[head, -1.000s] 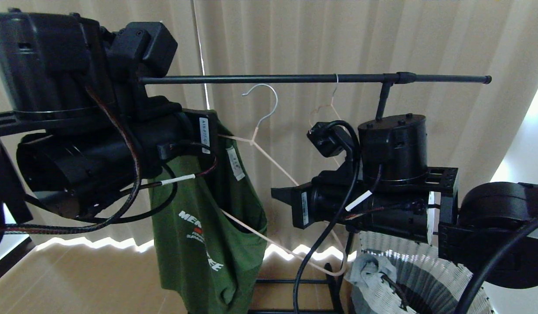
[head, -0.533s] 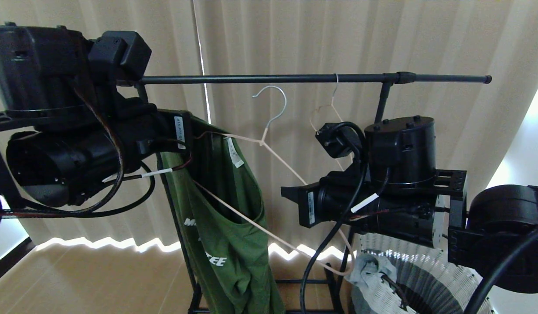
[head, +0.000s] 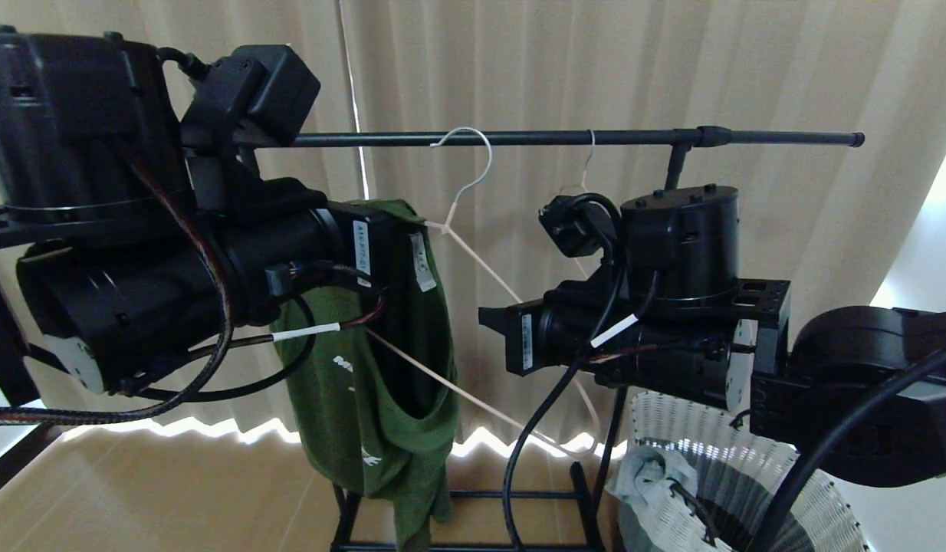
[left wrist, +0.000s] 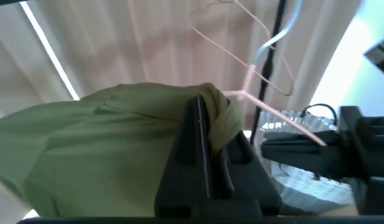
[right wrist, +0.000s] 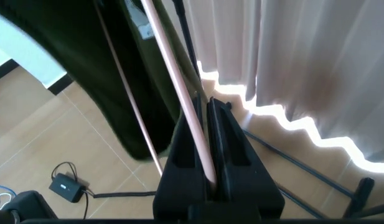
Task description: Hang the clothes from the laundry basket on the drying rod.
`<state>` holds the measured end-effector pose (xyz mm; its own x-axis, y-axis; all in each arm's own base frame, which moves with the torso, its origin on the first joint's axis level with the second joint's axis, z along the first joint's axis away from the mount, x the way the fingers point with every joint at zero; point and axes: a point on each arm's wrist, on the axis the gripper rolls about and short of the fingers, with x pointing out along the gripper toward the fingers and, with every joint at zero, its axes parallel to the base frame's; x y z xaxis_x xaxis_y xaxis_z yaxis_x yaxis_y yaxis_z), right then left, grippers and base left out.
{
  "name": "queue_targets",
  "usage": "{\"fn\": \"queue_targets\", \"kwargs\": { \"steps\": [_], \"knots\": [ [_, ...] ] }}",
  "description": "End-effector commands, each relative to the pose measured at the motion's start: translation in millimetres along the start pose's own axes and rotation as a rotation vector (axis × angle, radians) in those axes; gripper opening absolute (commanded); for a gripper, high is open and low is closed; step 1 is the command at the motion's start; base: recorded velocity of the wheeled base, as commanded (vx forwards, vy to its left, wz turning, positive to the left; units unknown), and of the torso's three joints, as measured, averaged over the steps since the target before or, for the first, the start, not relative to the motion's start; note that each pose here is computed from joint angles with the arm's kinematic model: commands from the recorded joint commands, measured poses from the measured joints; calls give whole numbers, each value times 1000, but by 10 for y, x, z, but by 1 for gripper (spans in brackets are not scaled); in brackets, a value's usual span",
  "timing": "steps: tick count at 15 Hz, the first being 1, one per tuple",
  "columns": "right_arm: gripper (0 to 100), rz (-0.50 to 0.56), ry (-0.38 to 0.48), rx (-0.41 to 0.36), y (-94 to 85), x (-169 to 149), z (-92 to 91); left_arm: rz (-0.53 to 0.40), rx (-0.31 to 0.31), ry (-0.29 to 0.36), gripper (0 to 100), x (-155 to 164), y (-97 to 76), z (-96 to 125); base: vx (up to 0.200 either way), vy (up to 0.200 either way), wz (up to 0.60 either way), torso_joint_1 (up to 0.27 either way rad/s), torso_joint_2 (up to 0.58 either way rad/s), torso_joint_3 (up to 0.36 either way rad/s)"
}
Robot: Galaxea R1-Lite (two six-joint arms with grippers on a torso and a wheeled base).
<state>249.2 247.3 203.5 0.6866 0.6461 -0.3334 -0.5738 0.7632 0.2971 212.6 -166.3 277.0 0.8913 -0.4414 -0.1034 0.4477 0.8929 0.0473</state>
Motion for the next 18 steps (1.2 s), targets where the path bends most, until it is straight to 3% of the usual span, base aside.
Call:
{"fn": "queue_targets", "kwargs": {
  "steps": [1,4,10,11,15,16,18],
  "knots": [
    [0,4,-4,-1,13,10,12,-24,3,11,0,14,-42,-30,0,0,0,0,0,0],
    [0,9,-8,-2,28,4,24,-127,1,12,0,7,-87,-35,0,0,0,0,0,0],
    [0,6,-14,-12,28,-75,35,-131,22,79,0,-27,-81,-246,0,0,0,0,0,0],
    [0,7,-18,-17,30,-94,43,-131,21,76,100,-44,-76,-241,0,0,0,0,0,0],
    [0,11,-46,-52,35,-268,105,-130,37,66,100,-115,-47,-227,0,0,0,0,0,0],
    [0,-6,-36,-148,-33,-416,38,-134,74,76,100,-194,-26,-285,0,0,0,0,0,0],
    [0,-34,-38,-218,-136,-597,10,-117,110,76,100,-266,40,-313,0,0,0,0,0,0]
  ]
}}
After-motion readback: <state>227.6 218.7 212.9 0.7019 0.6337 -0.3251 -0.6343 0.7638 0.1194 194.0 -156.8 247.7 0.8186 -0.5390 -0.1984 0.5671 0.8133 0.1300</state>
